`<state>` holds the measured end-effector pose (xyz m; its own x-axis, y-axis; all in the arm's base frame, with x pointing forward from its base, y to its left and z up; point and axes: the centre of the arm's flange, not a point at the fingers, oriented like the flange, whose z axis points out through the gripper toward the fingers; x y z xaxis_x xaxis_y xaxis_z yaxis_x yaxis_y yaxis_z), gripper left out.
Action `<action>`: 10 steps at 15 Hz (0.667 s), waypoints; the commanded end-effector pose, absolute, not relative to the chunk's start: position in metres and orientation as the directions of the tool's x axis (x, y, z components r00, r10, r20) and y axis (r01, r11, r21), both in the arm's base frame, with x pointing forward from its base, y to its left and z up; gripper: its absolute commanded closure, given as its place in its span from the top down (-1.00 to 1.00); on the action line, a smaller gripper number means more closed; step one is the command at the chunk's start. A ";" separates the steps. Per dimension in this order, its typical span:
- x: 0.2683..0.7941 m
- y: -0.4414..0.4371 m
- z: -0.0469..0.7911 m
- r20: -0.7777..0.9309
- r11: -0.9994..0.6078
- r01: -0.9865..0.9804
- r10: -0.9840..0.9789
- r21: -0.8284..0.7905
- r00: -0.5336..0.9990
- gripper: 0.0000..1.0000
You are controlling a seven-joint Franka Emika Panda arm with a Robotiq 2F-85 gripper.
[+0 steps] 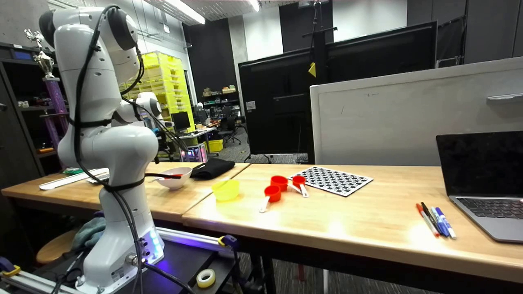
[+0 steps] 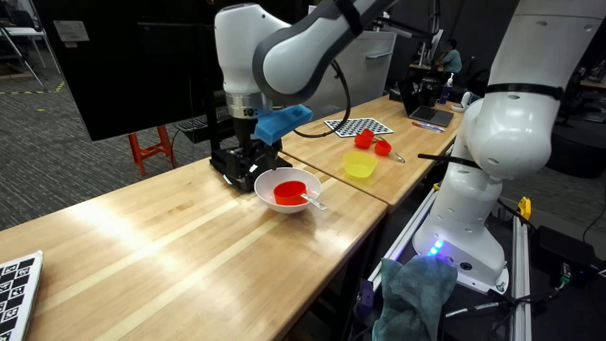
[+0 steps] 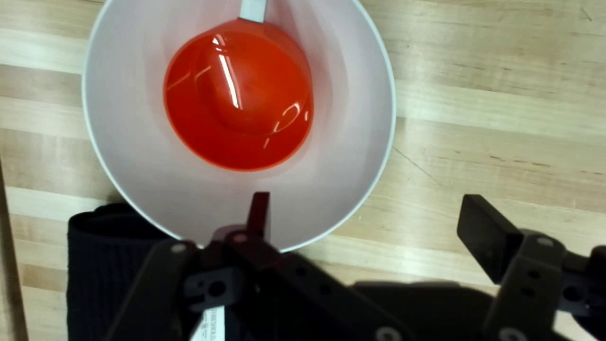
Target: Move the white bowl to the left.
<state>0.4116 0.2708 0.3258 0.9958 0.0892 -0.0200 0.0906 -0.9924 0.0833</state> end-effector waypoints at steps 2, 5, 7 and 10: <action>0.410 0.261 0.362 -0.013 -0.990 0.102 0.101 0.099 0.995 1.00; 0.408 0.254 0.379 -0.002 -0.990 0.088 0.088 0.109 0.996 1.00; 0.407 0.248 0.391 0.004 -0.991 0.077 0.078 0.113 0.997 1.00; 0.406 0.239 0.411 0.022 -0.992 0.058 0.061 0.116 0.998 1.00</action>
